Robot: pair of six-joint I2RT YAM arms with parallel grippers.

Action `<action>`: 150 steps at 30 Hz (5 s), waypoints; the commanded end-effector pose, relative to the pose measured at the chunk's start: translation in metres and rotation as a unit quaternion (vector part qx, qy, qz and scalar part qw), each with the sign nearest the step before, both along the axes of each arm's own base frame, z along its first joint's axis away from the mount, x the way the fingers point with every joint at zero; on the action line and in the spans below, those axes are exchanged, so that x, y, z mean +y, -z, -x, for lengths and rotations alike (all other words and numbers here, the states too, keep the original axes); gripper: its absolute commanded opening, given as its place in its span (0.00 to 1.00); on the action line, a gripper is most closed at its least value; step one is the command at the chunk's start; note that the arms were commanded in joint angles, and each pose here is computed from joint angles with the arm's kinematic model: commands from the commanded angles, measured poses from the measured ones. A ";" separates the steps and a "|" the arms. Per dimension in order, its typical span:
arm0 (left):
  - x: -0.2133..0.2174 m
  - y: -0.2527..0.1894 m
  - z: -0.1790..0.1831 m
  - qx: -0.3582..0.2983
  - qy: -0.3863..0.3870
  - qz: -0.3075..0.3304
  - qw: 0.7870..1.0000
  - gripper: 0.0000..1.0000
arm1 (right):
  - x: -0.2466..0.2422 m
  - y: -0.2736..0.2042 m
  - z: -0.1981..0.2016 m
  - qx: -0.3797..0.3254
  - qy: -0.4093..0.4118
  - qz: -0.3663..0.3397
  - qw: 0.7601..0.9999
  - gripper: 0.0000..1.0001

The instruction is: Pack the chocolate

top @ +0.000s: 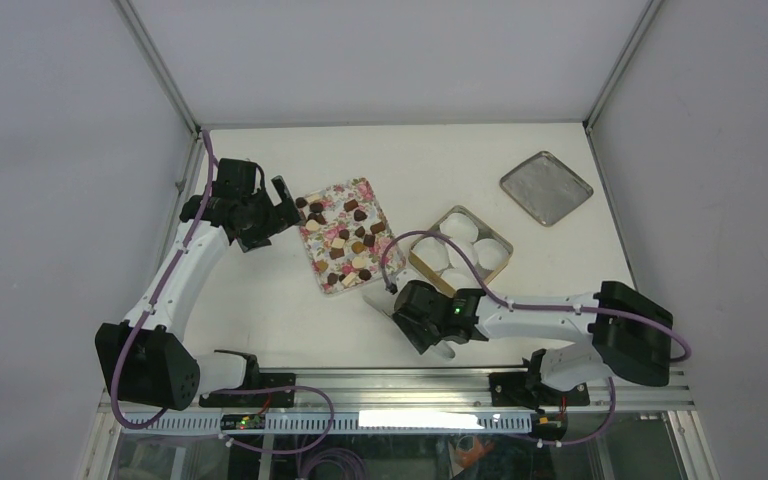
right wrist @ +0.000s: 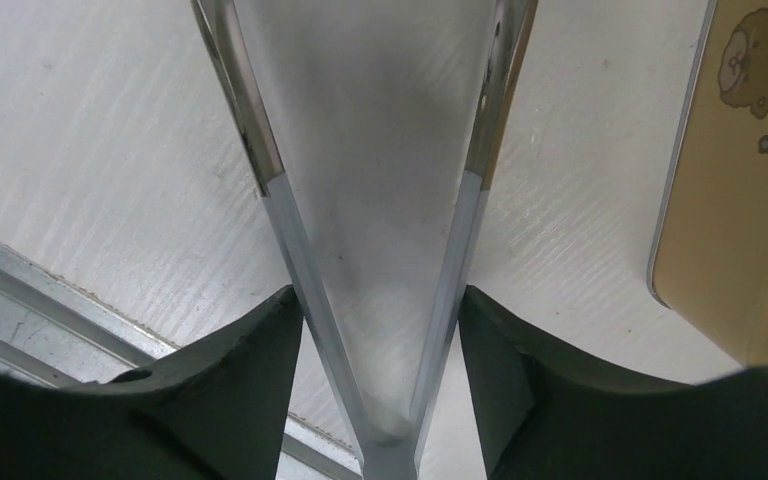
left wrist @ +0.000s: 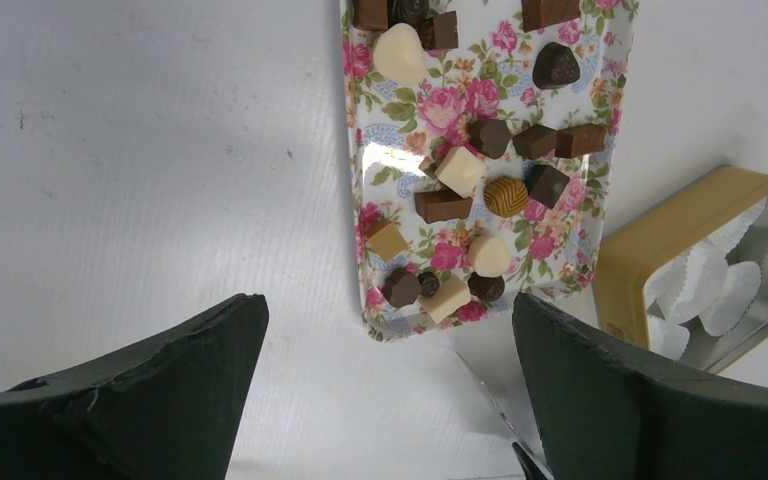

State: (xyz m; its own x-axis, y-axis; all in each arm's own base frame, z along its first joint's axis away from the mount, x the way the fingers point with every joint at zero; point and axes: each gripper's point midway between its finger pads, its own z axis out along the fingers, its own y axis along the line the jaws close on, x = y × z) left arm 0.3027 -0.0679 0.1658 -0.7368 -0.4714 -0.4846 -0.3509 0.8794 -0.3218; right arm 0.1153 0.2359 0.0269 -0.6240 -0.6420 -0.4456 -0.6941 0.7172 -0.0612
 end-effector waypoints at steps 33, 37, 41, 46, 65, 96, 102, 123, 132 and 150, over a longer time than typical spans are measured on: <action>-0.007 -0.018 -0.008 -0.033 0.006 0.021 0.999 0.99 | 0.016 0.008 -0.010 -0.097 0.043 -0.112 0.988 0.76; -0.006 -0.018 -0.007 -0.033 0.005 0.022 0.999 0.99 | 0.016 0.009 -0.003 -0.094 0.045 -0.106 0.989 0.77; -0.007 -0.020 -0.007 -0.037 0.008 0.024 0.999 0.99 | 0.012 0.013 0.003 -0.102 0.055 -0.102 0.988 0.75; -0.008 -0.021 -0.009 -0.037 0.010 0.026 0.999 0.99 | 0.013 0.013 0.003 -0.117 0.053 -0.092 0.987 0.36; -0.003 -0.022 -0.014 -0.045 0.007 0.009 0.999 0.99 | 0.003 -0.180 -0.053 -0.135 0.077 -0.121 0.980 0.00; 0.009 -0.022 -0.006 -0.052 0.001 -0.021 0.998 0.99 | 0.066 -0.097 -0.126 0.110 0.076 0.059 0.989 0.29; 0.011 -0.021 -0.005 -0.053 0.000 -0.025 0.998 0.99 | 0.074 -0.091 -0.131 0.117 0.081 0.059 0.988 0.38; 0.012 -0.020 -0.004 -0.052 -0.002 -0.027 0.998 0.99 | 0.080 -0.076 -0.146 0.105 0.094 0.068 0.988 0.44; 0.013 -0.022 -0.004 -0.054 -0.004 -0.029 0.998 0.99 | 0.075 -0.085 -0.141 0.100 0.096 0.058 0.989 0.00; 0.013 -0.021 -0.006 -0.052 -0.001 -0.030 0.998 0.99 | 0.035 -0.152 -0.118 0.071 0.117 -0.011 0.990 0.00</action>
